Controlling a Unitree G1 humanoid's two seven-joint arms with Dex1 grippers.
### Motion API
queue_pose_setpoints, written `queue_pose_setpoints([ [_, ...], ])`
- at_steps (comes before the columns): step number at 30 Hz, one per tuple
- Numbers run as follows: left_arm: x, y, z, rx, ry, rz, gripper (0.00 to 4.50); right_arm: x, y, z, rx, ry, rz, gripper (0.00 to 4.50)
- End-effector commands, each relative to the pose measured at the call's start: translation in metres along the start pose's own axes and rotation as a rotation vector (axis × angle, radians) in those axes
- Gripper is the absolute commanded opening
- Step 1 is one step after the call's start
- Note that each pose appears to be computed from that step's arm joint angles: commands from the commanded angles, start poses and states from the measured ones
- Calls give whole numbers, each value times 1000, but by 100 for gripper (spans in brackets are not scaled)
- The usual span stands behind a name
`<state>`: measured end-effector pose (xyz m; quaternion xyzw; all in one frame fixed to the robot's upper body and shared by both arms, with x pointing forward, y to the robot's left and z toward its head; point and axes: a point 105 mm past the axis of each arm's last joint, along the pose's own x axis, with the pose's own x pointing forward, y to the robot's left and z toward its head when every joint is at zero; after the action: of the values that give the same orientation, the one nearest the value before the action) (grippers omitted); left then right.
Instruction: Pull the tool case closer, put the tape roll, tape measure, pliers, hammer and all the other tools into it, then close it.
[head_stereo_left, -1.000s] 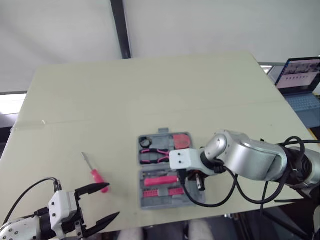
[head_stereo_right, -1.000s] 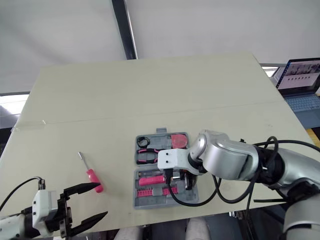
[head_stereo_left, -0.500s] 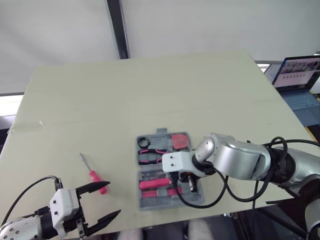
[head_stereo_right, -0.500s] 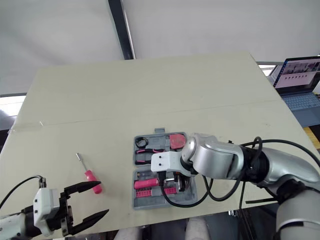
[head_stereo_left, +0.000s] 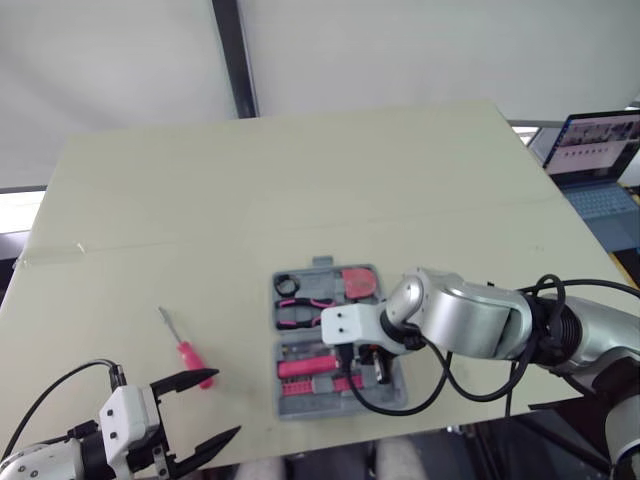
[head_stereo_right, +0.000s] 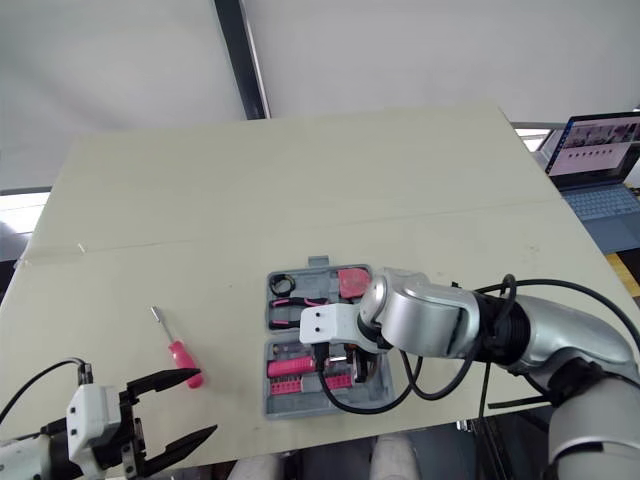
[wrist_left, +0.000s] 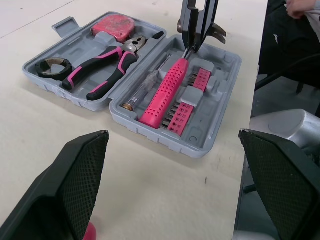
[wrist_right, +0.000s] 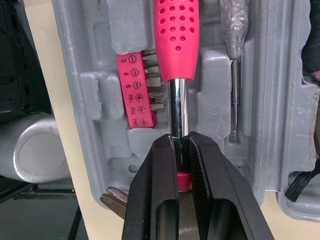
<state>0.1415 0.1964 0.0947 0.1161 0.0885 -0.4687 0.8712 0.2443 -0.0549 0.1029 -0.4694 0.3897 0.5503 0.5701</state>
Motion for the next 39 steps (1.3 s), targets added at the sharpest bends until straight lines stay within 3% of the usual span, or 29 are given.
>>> queue_pose_setpoints([
  [1, 1, -3, 2, 5, -3, -5, 450, -3, 2, 6, -39, -15, -7, 47],
  [6, 3, -3, 4, 6, -6, -8, 450, -6, 4, 7, -11, -23, 11, 280],
  [10, 4, -3, 5, 8, -9, -8, 450, -17, 5, 8, 19, -63, 9, 280],
  [14, 6, -1, 7, 14, -20, 3, 450, -26, -1, 12, 112, -226, -13, 280],
  [17, 7, -1, 7, 14, -26, 5, 450, -24, -1, 12, 169, -408, -2, 201],
  [18, 8, -1, 7, 15, -27, 5, 450, -23, -1, 10, 180, -447, 0, 152],
  [21, 9, -1, 7, 15, -31, 0, 450, -32, -2, 20, 146, -758, -59, 3],
  [25, 11, 0, 6, 19, -34, -8, 450, -23, 4, 5, 152, -819, -30, 3],
  [39, 16, 0, 7, 23, -37, -17, 450, 17, 1, -17, 137, -732, 19, 3],
])
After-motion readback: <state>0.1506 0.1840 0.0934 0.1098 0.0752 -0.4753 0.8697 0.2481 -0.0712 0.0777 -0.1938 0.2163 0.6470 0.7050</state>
